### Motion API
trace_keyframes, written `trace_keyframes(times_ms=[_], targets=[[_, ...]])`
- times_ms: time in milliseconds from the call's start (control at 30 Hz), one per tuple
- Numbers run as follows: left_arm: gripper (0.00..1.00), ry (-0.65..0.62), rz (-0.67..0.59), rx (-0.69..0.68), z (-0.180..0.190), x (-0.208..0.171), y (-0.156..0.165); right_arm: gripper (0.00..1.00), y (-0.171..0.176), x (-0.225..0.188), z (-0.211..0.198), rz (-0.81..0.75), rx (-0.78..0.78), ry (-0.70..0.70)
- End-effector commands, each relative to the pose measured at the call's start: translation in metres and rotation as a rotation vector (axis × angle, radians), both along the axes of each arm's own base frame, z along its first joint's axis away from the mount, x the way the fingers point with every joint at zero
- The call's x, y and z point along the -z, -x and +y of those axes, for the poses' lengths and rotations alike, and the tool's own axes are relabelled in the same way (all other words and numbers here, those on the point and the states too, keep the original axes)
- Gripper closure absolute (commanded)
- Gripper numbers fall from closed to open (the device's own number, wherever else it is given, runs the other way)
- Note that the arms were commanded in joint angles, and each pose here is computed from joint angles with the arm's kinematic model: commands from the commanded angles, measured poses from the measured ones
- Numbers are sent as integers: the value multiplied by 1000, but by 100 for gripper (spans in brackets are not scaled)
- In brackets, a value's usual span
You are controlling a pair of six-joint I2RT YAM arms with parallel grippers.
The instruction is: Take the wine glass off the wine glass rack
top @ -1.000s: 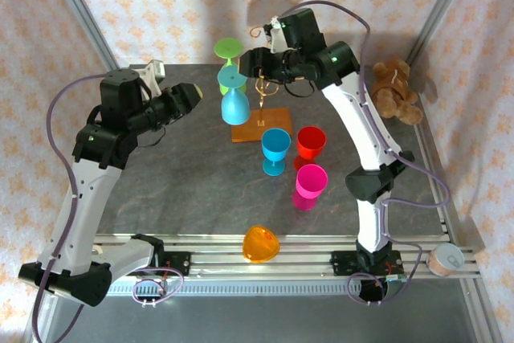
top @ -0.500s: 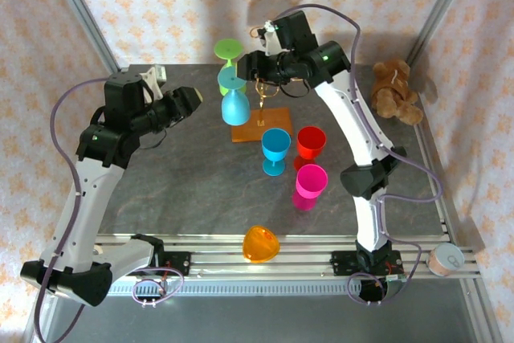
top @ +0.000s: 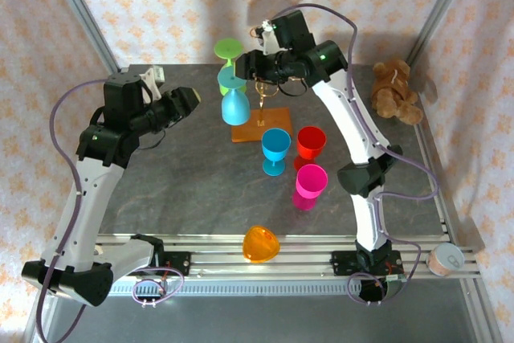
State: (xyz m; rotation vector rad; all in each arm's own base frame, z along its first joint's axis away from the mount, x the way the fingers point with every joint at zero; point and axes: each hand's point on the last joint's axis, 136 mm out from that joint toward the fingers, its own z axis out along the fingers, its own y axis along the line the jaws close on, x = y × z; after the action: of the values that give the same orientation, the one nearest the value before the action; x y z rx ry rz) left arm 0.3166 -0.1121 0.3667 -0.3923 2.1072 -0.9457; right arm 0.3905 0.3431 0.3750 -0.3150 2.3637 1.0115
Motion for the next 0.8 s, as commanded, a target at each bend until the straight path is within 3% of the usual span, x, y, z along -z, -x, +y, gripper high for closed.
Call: trace_keyframes(times_ms=[0, 767], targets=[[55, 18, -44, -2, 1, -10, 0, 50, 2, 11, 1, 35, -24, 20], [56, 33, -42, -12, 5, -9, -5, 76, 1, 7, 5, 54, -44, -24]])
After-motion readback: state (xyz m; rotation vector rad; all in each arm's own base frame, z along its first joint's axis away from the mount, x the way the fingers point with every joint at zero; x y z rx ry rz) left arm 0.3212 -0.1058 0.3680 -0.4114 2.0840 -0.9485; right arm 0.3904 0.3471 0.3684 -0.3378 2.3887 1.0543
